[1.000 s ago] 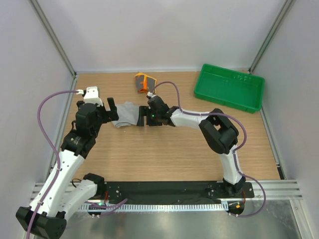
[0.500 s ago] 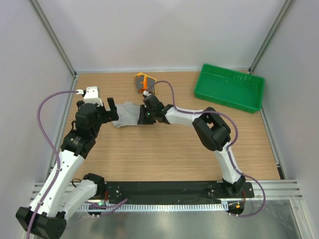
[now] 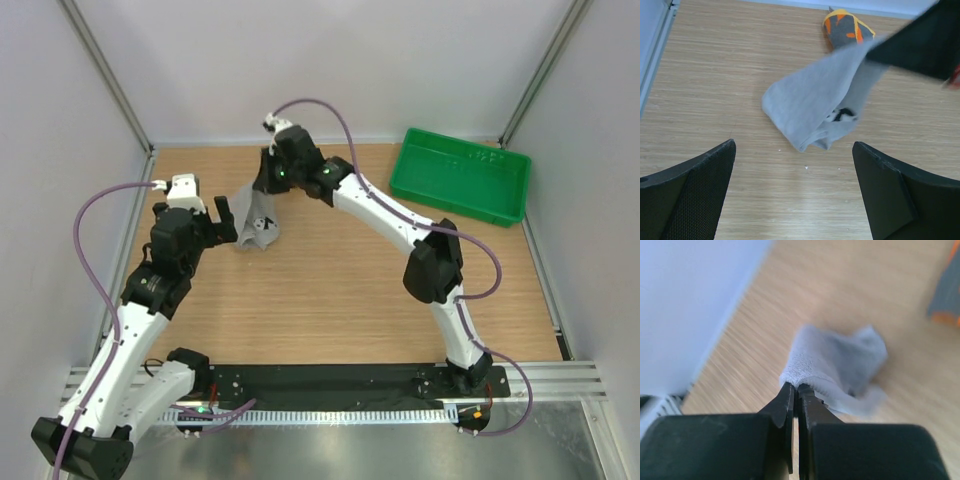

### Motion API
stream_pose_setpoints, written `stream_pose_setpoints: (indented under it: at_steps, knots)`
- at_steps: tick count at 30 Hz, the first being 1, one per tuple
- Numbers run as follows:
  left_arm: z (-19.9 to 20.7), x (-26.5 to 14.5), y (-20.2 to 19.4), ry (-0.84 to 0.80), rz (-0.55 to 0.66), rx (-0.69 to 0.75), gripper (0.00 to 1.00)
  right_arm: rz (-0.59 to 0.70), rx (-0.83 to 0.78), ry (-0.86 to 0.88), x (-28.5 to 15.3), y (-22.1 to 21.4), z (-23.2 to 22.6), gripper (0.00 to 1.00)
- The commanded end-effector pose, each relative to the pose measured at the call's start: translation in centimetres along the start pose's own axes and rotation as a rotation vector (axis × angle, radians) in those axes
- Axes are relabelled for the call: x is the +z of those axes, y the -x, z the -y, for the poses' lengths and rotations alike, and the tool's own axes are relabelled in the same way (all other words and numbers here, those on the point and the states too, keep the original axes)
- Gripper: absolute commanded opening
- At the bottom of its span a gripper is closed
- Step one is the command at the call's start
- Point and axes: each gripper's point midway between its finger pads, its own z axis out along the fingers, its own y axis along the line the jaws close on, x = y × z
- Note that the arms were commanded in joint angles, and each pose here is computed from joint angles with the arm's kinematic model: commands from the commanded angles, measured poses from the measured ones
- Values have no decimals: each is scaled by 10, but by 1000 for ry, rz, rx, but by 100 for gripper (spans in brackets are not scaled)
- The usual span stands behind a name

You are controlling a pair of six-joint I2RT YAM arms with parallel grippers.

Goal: Roll the towels
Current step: Move the towel to the center of the board

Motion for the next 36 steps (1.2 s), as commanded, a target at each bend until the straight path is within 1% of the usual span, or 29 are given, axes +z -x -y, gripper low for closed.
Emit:
stream_pose_setpoints:
  at_steps: [1, 3, 4, 5, 6, 7, 9, 10, 12, 14, 15, 16, 17, 18, 19, 20, 22, 23, 25, 26, 27, 28, 29, 30, 31, 32, 33, 34, 36]
  knots:
    - [-1, -7, 18, -4, 56, 3, 100, 271, -153, 95, -108, 116, -68, 1]
    - [-2, -8, 18, 4, 55, 5, 100, 394, -160, 80, -148, 153, -79, 1]
    - [-1, -10, 17, -2, 46, -9, 100, 472, -162, 103, -180, 172, -91, 1]
    - [2, -11, 14, -17, 21, -13, 100, 526, -158, 72, -197, 184, -88, 1]
    - [8, -15, 24, -44, 21, -26, 100, 565, -153, 49, -209, 192, -86, 1]
    - [17, -18, 16, -87, -30, -47, 100, 611, -151, 51, -237, 200, -90, 1]
    - [28, -22, 21, -137, -54, -82, 100, 624, -164, 29, -255, 202, -89, 1]
    - [40, -26, 17, -193, -82, -107, 100, 645, -158, 3, -271, 205, -85, 1]
    - [53, -30, 15, -247, -108, -124, 100, 639, -170, -41, -283, 203, -78, 1]
    - [76, -36, 8, -318, -137, -128, 100, 655, -170, -86, -300, 204, -70, 1]
    - [82, -35, 2, -328, -151, -117, 100, 632, -188, -118, -302, 198, -64, 1]
    - [98, -38, -2, -370, -151, -98, 100, 629, -186, -157, -305, 196, -57, 1]
    - [102, -37, -6, -363, -149, -83, 100, 631, -185, -173, -314, 195, -54, 1]
    - [108, -35, -11, -371, -155, -73, 100, 605, -188, -198, -315, 189, -48, 1]
    - [116, -33, -25, -384, -178, -58, 100, 600, -188, -206, -317, 187, -47, 1]
    - [134, -37, -29, -439, -167, -53, 100, 595, -191, -213, -322, 184, -44, 1]
    - [155, -40, -43, -495, -180, -49, 100, 585, -198, -229, -326, 179, -40, 1]
    - [172, -45, -67, -534, -223, -8, 100, 584, -199, -249, -329, 177, -36, 1]
    - [183, -45, -78, -519, -219, 25, 100, 555, -211, -293, -341, 166, -26, 1]
    - [189, -46, -93, -511, -243, 60, 100, 551, -209, -321, -347, 162, -19, 1]
    - [199, -56, -103, -539, -252, 89, 100, 519, -208, -382, -343, 151, -4, 1]
    - [201, -57, -110, -526, -251, 97, 100, 549, -200, -389, -363, 149, -2, 1]
    - [205, -61, -116, -536, -257, 102, 100, 547, -200, -402, -365, 144, 2, 1]
    - [210, -66, -132, -556, -282, 129, 100, 527, -203, -425, -360, 133, 11, 1]
    - [214, -67, -135, -564, -277, 125, 100, 545, -198, -426, -371, 131, 12, 1]
    - [214, -66, -141, -560, -281, 134, 100, 527, -199, -440, -369, 123, 18, 1]
    - [215, -64, -155, -551, -301, 158, 100, 522, -196, -456, -371, 120, 22, 1]
    - [215, -59, -159, -530, -293, 167, 100, 525, -193, -461, -377, 118, 23, 1]
    - [218, -52, -172, -492, -309, 207, 100, 507, -190, -470, -375, 111, 28, 1]
